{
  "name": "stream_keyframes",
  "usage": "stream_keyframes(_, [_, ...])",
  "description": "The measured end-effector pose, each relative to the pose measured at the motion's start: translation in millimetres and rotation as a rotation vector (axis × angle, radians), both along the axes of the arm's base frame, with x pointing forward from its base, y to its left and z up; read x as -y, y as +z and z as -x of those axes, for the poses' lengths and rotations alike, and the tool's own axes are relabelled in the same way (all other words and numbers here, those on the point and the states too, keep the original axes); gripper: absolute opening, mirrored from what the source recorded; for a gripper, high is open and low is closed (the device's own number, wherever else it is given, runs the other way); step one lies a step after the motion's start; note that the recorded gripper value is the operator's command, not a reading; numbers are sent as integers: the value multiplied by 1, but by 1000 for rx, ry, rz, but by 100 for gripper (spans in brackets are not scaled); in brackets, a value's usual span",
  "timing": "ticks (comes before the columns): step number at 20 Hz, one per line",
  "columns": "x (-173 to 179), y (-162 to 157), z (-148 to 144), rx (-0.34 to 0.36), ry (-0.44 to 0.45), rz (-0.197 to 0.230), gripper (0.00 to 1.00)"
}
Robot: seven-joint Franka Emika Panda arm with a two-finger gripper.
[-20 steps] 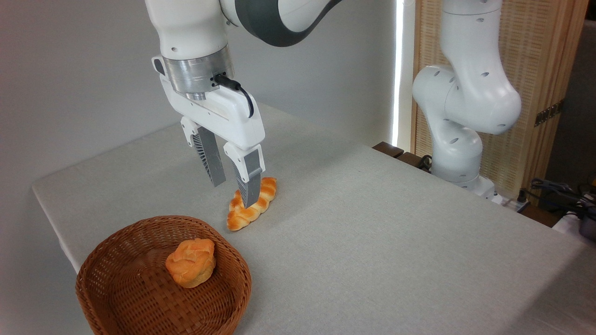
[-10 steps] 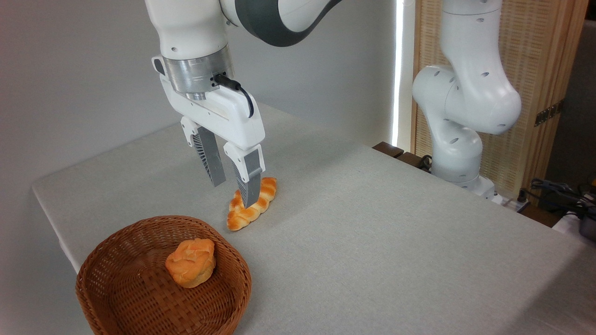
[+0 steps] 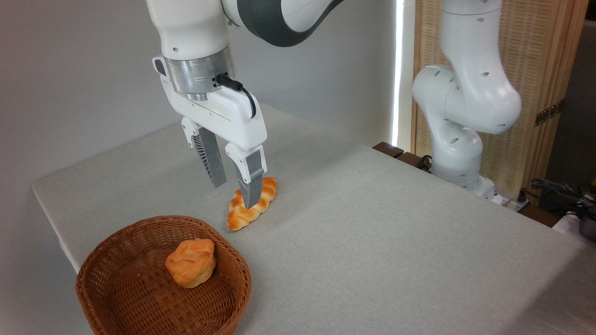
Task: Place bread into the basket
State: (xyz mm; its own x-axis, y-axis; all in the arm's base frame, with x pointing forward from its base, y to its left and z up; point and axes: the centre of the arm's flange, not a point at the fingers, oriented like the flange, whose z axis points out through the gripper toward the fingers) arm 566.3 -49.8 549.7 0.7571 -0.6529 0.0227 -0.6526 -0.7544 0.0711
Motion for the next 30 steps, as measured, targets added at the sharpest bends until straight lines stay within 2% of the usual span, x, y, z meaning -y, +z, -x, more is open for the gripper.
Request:
stream_keyframes(12, [6, -2, 1, -5, -11, 0, 100])
stream_keyframes(19, [22, -22, 17, -47, -31, -2, 100])
stream_keyframes(26, [86, -62, 43, -45, 83, -16, 100])
stream_keyframes(30, [112, -82, 53, -48, 182, -24, 100])
